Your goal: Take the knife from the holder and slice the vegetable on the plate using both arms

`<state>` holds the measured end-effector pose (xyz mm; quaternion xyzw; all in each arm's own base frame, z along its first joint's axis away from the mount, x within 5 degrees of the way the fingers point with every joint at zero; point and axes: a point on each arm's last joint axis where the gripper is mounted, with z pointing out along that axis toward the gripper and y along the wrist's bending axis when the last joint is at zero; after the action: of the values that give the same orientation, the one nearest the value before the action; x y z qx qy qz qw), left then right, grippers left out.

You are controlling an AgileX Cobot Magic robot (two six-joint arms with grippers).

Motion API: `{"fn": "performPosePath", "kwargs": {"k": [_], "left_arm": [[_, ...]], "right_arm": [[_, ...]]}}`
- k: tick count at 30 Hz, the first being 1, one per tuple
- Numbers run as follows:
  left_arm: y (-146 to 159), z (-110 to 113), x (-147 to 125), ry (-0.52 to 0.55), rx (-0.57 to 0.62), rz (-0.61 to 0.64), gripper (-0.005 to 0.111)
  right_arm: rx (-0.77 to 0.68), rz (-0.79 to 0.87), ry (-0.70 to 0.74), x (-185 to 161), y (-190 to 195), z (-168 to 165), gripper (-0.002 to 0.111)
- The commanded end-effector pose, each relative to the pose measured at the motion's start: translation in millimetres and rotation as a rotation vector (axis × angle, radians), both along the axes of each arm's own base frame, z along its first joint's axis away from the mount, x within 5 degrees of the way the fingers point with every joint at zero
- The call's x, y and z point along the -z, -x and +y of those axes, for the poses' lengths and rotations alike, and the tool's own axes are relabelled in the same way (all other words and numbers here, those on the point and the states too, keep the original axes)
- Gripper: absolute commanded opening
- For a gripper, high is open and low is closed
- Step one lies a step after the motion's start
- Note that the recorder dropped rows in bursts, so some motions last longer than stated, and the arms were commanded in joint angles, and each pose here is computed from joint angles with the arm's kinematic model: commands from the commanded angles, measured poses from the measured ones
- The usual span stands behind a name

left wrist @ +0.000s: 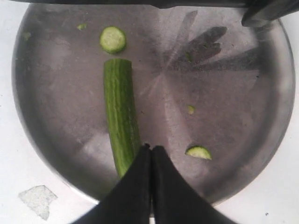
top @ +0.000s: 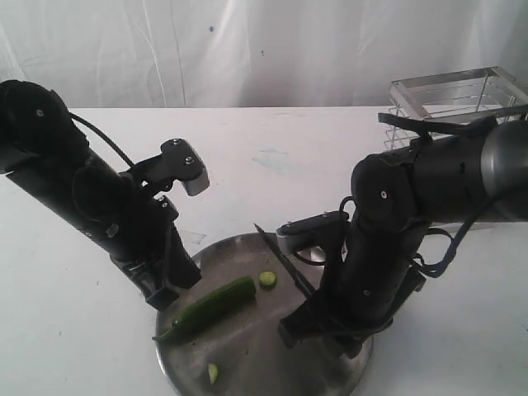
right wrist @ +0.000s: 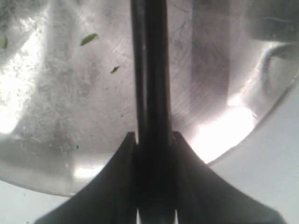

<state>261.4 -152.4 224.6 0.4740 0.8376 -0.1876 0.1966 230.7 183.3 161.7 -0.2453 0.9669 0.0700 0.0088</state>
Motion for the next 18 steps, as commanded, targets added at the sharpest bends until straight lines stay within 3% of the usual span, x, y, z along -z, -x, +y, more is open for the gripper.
{"fn": "performPosePath", "kwargs": {"k": [1, 8, 14, 18], "left_arm": [[6.4, -0.5, -2.3, 0.009, 0.003, 0.06, 0.0], [13.7, 4.5, 14.5, -0.016, -0.009, 0.074, 0.0], [18.4, 8.7, 29.6, -0.025, -0.018, 0.039, 0.0], [26.8, 7.7, 35.9, 0.016, -0.039, 0.103, 0.0]], "right_arm": [[-0.091, -0.005, 0.004, -9.4, 2.4, -4.1, 0.0], [-0.197, -0.113, 0.086, -32.0, 9.7, -22.8, 0.0], [-0.193, -0.133, 0.079, -38.5, 21.0, -31.4, 0.0], [-0.17, -0.164, 0.058, -38.5, 18.4, -29.5, 0.0]]}}
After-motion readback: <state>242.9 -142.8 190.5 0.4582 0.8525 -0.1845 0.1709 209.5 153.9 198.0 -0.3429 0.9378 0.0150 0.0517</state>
